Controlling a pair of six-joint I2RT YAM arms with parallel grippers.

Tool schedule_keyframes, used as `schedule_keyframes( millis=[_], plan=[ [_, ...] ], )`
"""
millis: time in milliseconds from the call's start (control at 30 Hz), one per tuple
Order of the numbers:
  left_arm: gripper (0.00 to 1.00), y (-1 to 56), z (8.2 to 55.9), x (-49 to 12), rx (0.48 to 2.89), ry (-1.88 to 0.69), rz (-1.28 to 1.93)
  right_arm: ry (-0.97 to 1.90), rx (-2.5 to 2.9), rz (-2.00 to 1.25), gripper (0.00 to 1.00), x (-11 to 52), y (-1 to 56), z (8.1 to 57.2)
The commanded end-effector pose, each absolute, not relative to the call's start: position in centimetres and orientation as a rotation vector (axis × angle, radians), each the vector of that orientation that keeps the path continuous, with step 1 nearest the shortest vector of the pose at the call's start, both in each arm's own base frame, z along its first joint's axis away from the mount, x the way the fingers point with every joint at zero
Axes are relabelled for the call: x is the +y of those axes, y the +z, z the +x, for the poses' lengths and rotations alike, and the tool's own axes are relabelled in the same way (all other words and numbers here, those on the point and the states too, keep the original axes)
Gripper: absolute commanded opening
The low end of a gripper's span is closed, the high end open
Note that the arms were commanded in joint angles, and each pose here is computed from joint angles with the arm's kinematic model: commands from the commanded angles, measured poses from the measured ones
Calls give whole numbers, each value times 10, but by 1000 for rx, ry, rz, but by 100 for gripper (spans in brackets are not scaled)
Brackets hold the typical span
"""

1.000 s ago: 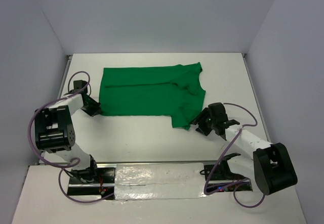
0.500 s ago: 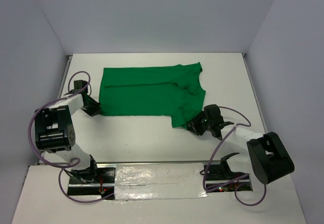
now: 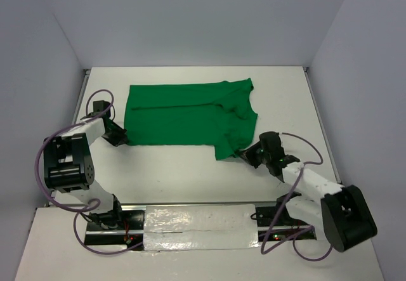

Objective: Fold and stack the t-shirts
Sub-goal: Grap the side of the flattened tshirt closest away from the robot with both arms

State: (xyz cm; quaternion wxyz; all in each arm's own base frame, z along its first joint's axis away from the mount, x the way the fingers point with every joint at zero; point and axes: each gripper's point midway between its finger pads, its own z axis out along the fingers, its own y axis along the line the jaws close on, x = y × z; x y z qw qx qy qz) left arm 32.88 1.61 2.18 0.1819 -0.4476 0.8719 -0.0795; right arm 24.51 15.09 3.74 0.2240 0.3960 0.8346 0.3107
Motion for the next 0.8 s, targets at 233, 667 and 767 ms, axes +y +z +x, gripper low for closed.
schedule_keyframes(
  millis=[233, 667, 767],
  plan=[
    [0, 45, 307, -1, 2476, -307, -1250, 576, 2174, 1016, 0, 102, 77, 243],
    [0, 46, 249, -8, 2495, -279, -1303, 492, 2163, 994, 0, 79, 79, 212],
    [0, 49, 234, -12, 2484, -293, -1317, 477, 2170, 978, 0, 76, 81, 208]
  ],
)
